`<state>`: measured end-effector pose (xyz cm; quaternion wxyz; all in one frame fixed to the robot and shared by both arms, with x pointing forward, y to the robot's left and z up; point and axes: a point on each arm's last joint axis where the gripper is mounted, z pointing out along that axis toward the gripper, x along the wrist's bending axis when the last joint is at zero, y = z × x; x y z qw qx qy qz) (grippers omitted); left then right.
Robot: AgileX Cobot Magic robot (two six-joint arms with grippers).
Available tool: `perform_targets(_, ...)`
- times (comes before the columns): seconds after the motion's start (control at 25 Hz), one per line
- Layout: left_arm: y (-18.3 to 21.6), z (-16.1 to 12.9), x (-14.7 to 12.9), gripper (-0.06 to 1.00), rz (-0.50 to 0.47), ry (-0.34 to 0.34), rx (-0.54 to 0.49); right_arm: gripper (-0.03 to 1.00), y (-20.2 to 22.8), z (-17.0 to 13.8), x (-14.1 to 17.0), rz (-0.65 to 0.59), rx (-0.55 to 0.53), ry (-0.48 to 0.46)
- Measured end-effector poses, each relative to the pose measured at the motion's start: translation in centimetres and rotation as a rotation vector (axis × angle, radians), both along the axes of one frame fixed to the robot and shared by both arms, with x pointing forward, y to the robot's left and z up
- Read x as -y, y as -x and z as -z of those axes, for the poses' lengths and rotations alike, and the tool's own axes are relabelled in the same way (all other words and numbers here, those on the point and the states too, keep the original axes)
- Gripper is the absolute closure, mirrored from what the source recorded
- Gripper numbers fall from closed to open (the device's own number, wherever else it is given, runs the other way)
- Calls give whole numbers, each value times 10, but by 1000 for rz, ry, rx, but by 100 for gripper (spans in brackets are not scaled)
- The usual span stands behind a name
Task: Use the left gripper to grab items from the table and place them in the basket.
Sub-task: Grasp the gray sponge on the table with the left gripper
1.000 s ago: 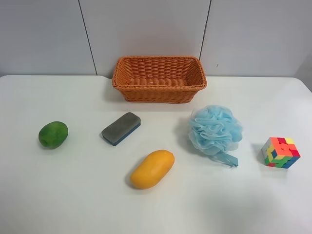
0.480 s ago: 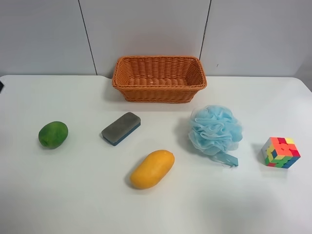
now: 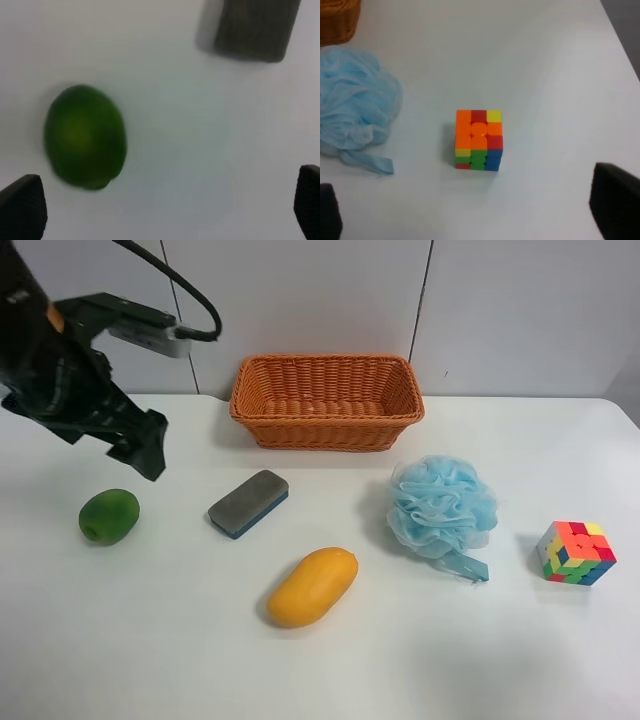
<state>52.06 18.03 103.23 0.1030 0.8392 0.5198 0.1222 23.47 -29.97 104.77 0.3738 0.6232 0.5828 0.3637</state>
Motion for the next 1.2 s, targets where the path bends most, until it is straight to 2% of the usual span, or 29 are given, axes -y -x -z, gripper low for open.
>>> perform_targets(0.2, -15, 35, 23, -5, 26, 17, -34, -3, 0, 0, 0, 0, 0, 0)
perform_targets(0.44, -26, 64, 44, -5, 60, 55, -12, -3, 0, 0, 0, 0, 0, 0)
perform_targets(0.84, -54, 99, 62, -5, 68, 80, -11, -3, 0, 0, 0, 0, 0, 0)
perform_targets(1.2, -59, 130, 68, -5, 52, 87, -58, -3, 0, 0, 0, 0, 0, 0)
